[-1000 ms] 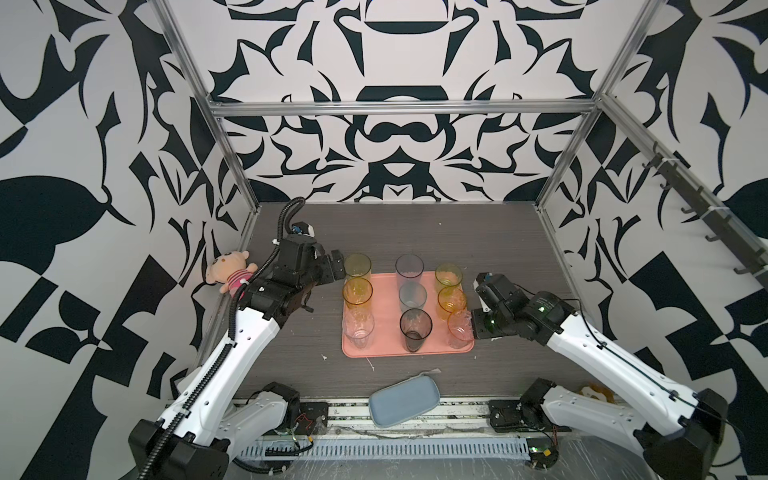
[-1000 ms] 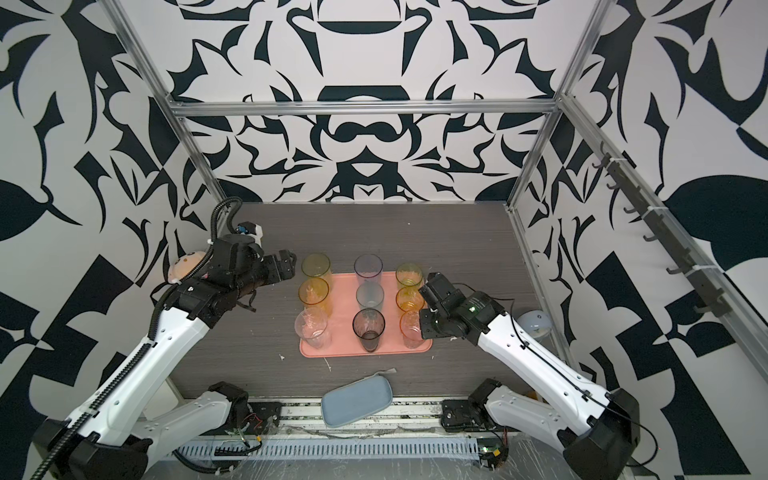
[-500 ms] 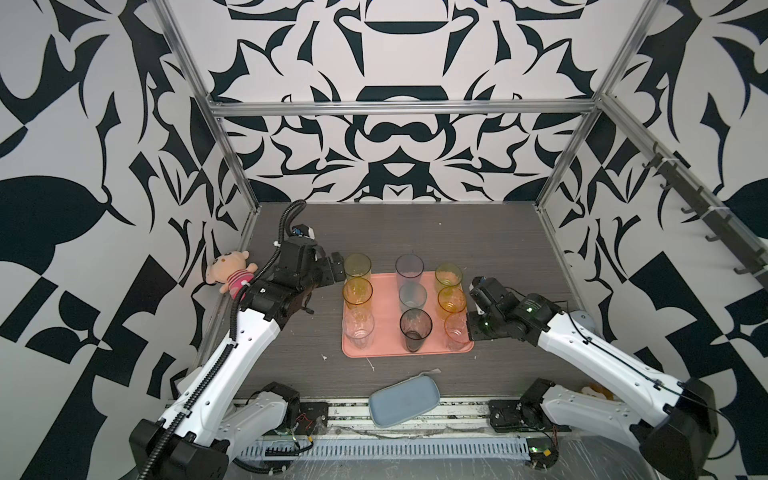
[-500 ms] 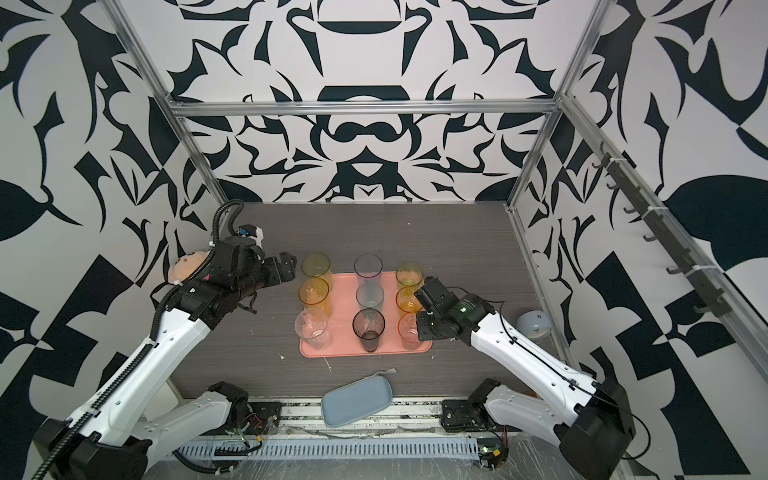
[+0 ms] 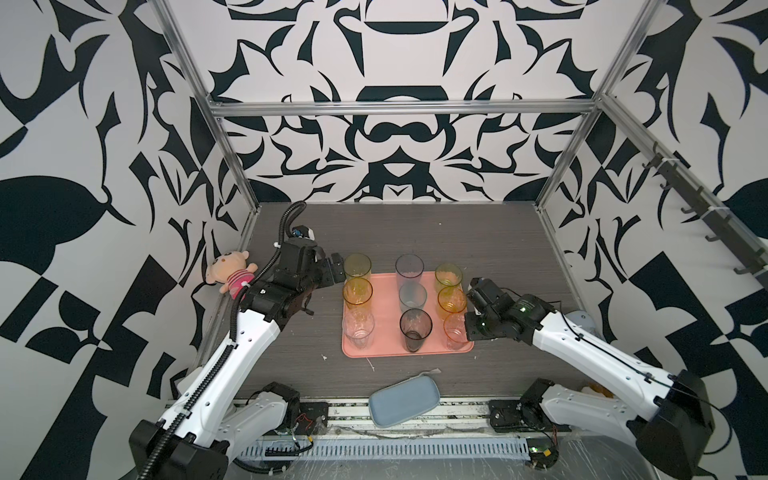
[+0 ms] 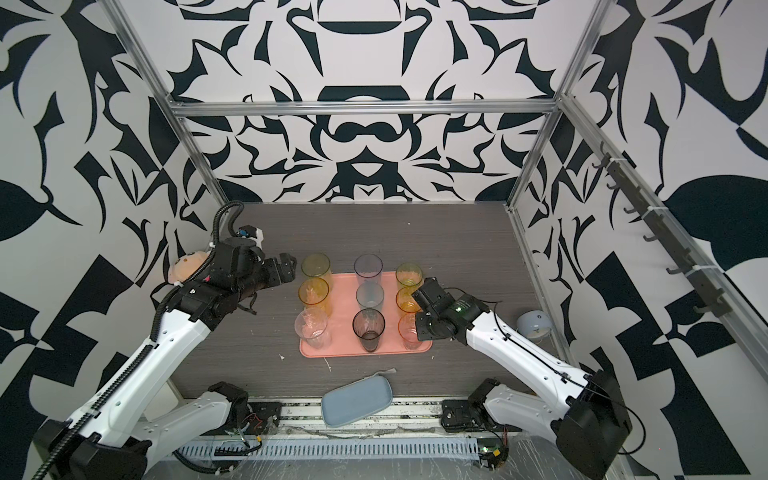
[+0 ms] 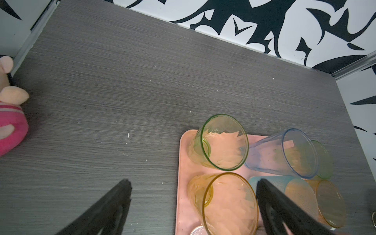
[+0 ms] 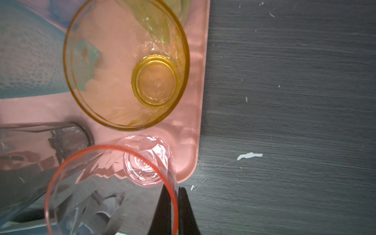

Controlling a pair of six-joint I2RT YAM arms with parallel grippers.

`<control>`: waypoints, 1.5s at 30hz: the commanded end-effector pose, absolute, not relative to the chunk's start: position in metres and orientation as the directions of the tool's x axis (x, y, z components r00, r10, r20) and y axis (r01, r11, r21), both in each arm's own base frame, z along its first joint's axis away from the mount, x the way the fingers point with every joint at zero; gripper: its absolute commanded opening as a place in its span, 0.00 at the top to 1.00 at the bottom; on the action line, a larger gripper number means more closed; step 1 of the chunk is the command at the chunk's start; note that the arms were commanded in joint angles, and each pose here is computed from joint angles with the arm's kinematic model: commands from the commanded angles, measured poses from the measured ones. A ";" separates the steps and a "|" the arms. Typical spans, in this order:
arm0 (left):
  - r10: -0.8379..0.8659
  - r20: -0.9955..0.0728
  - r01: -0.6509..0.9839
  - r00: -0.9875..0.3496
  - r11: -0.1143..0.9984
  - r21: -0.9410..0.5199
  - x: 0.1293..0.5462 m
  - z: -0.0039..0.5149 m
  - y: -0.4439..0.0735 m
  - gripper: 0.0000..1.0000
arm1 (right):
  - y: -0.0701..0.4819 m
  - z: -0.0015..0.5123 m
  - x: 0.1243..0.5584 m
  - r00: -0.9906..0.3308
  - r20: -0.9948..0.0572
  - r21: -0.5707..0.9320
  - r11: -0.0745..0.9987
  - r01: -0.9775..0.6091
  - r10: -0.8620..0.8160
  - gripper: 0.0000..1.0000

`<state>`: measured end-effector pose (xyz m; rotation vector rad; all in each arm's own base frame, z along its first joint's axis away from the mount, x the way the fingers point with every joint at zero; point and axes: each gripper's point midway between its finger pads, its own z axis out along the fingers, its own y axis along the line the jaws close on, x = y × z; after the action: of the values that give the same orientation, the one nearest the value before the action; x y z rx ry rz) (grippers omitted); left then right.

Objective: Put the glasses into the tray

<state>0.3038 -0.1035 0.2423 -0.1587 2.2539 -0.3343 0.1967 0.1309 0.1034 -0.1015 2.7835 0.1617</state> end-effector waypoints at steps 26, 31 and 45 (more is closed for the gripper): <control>-0.233 -0.752 -0.018 -0.617 0.959 -0.283 0.297 0.254 -0.094 0.00 | 0.131 0.149 0.212 -0.878 -0.473 0.086 0.987 -0.133 -0.076 0.60; -0.237 -0.781 -0.029 -0.577 0.962 -0.271 0.300 0.267 -0.089 0.01 | 0.121 0.181 0.228 -0.813 -0.572 0.018 0.990 -0.143 -0.107 0.54; -0.213 -0.921 -0.162 -0.327 0.973 -0.167 0.329 0.309 -0.053 0.00 | 0.095 0.290 0.298 -0.357 -0.930 -0.098 0.995 0.011 -0.087 0.20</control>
<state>0.3187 -0.0697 0.2828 -0.2206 2.0543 -0.1367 0.2767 0.1114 0.2495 -0.1428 2.1495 -0.0120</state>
